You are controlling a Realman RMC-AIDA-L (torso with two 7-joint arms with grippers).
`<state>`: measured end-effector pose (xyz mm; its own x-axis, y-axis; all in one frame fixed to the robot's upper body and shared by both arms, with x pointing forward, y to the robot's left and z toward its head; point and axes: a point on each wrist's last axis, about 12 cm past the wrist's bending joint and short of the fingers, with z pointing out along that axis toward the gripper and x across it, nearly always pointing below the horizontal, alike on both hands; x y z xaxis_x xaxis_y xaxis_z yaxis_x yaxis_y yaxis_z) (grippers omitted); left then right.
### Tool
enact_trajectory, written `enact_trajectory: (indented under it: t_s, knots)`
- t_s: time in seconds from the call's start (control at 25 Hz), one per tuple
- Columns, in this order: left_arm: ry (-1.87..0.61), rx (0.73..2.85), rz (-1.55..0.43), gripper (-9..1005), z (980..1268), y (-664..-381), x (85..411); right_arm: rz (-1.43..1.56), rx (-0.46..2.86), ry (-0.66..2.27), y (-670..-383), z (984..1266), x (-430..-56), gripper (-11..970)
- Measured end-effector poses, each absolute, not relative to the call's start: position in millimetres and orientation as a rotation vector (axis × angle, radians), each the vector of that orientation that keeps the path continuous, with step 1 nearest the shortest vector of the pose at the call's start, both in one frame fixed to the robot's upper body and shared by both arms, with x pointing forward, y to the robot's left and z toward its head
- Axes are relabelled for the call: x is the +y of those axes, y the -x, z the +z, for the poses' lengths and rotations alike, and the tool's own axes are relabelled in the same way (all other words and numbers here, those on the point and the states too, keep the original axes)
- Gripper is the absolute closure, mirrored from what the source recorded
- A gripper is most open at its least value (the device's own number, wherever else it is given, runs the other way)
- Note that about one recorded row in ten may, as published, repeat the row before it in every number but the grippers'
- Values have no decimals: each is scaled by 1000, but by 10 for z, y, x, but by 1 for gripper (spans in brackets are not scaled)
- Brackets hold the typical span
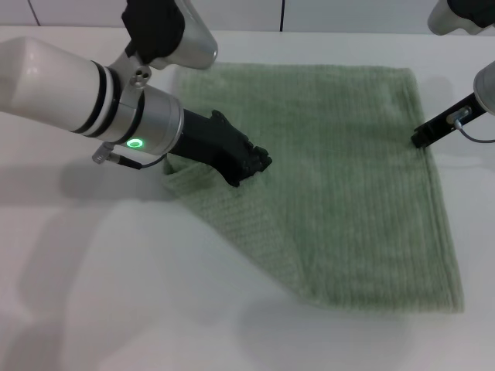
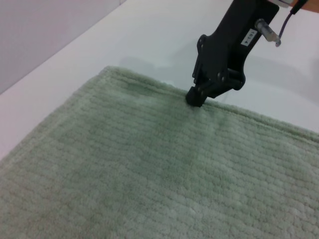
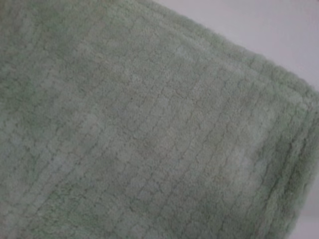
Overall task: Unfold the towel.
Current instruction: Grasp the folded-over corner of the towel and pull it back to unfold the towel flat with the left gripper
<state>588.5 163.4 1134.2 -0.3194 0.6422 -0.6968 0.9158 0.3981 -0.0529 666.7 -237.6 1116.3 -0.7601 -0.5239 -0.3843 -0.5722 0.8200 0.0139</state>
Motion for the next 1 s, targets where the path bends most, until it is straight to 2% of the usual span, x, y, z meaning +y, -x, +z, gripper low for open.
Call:
enact_trajectory:
  t_s: [0.4,1.0]
  knots:
    - [-1291,2096,-595,937,11401,-5875,1834,183,2638,825,-6665,11156,-2380,952]
    - [-1317,2141,-632,936,11336,-5780,1891,183,2637,826,-6669,11161,-2376,950]
